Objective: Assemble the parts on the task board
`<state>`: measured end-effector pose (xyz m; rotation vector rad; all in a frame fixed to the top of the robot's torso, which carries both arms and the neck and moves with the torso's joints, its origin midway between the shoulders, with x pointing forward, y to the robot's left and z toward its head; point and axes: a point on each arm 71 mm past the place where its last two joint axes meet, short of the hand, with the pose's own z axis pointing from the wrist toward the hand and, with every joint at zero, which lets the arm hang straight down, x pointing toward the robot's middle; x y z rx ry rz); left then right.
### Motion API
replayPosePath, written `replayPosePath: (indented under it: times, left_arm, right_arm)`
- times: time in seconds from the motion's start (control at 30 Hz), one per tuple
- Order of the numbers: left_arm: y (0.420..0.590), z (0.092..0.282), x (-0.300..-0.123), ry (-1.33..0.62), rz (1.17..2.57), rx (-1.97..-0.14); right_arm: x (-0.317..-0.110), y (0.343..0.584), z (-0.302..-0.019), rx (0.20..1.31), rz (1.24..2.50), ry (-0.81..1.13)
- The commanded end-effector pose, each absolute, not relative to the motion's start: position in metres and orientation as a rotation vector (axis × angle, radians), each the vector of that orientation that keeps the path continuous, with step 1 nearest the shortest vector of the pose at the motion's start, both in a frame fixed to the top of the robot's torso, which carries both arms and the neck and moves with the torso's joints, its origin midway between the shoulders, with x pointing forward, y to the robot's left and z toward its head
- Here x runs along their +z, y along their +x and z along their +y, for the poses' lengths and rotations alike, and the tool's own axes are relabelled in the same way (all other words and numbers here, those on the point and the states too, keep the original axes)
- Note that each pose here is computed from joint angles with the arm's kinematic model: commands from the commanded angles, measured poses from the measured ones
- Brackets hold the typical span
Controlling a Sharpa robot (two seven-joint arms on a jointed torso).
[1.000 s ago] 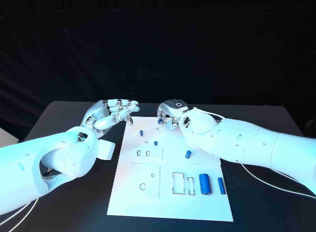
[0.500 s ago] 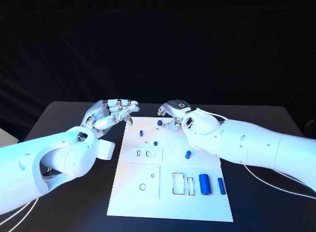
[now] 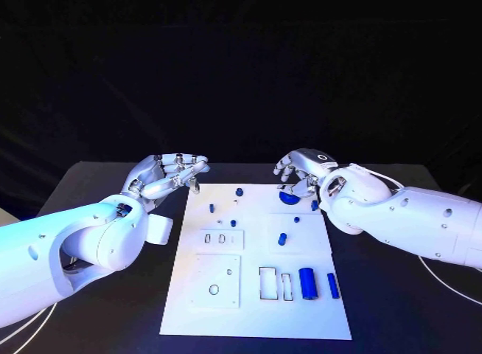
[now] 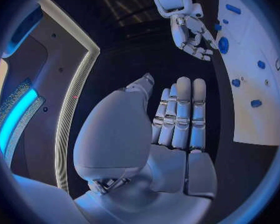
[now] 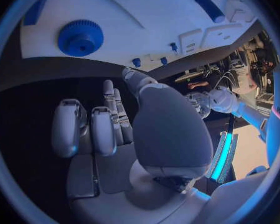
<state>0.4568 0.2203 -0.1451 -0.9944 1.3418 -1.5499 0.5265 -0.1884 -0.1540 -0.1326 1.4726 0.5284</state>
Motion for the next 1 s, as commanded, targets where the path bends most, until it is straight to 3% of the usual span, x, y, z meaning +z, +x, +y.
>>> replayPosePath:
  times: [0.03, 0.4, 1.0]
  left_arm:
    - [0.458, 0.219, -0.144, -0.992, 1.341, -1.574]
    - [0.459, 0.219, -0.145, -0.993, 1.343, -1.574]
    - [0.461, 0.219, -0.146, -0.994, 1.345, -1.573]
  right_arm:
    - [-0.157, 0.528, -0.200, 0.594, 1.586, 0.025]
    - [-0.171, 0.542, -0.213, 0.585, 1.787, 0.136]
    - [-0.182, 0.548, -0.211, 0.451, 1.786, 0.096]
